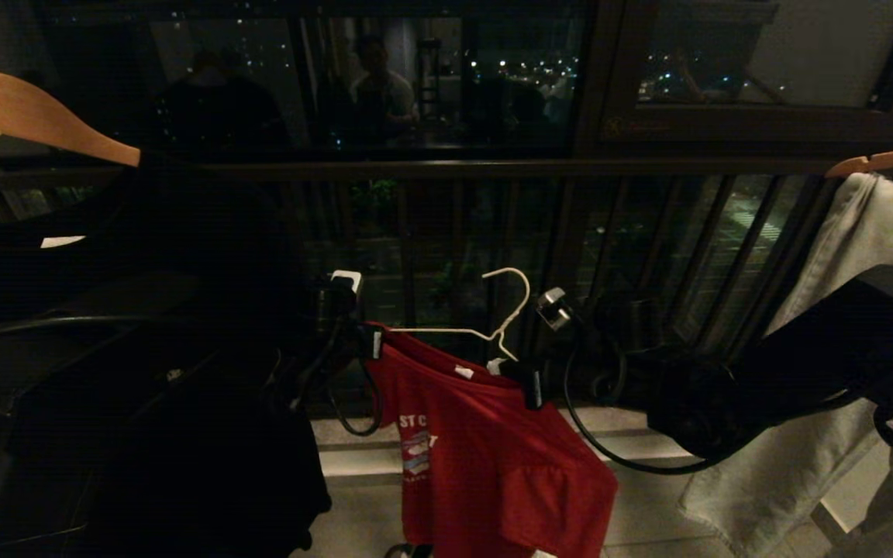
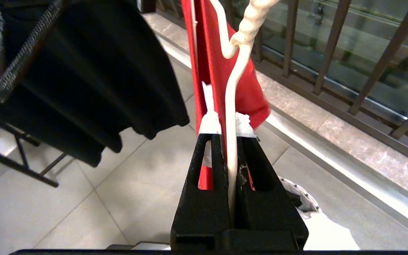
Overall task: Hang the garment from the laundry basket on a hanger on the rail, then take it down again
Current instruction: Take the clothes off the clothes rack
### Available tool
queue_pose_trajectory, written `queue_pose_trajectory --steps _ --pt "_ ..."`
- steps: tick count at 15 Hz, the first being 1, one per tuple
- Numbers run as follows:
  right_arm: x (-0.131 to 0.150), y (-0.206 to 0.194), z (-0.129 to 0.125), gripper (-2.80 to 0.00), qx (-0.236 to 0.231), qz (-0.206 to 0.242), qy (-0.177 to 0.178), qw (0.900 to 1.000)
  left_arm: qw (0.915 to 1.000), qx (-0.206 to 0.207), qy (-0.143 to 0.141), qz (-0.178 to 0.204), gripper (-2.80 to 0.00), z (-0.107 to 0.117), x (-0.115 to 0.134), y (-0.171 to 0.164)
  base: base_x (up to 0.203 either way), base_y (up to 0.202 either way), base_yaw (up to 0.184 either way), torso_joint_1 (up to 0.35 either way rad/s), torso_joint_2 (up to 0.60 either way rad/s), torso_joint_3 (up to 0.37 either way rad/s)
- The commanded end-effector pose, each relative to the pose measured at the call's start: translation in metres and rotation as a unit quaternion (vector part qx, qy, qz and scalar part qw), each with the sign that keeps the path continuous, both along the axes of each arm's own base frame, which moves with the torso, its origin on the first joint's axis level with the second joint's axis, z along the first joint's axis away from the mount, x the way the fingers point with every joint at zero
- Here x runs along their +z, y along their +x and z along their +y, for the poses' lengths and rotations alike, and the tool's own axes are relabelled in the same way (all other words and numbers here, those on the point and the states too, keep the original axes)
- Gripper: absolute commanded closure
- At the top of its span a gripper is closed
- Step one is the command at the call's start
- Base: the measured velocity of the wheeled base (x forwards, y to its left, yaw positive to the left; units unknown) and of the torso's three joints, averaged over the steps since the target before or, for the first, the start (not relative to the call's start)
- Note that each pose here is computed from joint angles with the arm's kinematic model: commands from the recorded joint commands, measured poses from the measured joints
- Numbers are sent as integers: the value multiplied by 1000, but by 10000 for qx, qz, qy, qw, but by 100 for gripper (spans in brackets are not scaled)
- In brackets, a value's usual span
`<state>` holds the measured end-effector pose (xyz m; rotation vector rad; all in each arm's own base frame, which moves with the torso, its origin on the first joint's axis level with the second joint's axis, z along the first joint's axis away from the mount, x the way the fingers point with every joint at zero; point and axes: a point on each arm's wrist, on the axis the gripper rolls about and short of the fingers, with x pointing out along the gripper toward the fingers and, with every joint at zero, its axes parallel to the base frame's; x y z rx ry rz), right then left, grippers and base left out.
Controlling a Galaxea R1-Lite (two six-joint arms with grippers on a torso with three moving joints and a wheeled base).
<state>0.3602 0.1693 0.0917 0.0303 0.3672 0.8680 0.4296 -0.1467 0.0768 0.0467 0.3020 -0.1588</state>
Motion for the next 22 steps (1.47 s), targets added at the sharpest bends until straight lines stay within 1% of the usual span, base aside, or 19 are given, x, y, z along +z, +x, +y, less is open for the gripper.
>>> queue_pose_trajectory --steps 1,3,10,16,20,22 --pt "-8 5 2 0 -68 36 -41 10000 9999 112 1 -5 0 6 -8 10 0 0 0 0 0 0" --pt "-7 7 2 0 -82 13 -27 10000 9998 184 30 27 0 10 -11 12 0 0 0 0 0 0" --pt "-7 15 0 0 -329 -58 -64 9994 9997 189 82 157 0 11 -13 11 0 0 0 0 0 0" --pt "-5 18 -3 0 -387 -98 -48 9992 9992 394 48 19 0 29 -2 18 0 0 0 0 0 0" --pt "-4 21 -6 0 -437 -129 -35 9990 9991 396 76 87 0 30 -7 16 0 0 0 0 0 0" --pt "-8 22 -5 0 -444 -95 -53 9990 9993 336 91 150 0 27 -10 13 0 0 0 0 0 0"
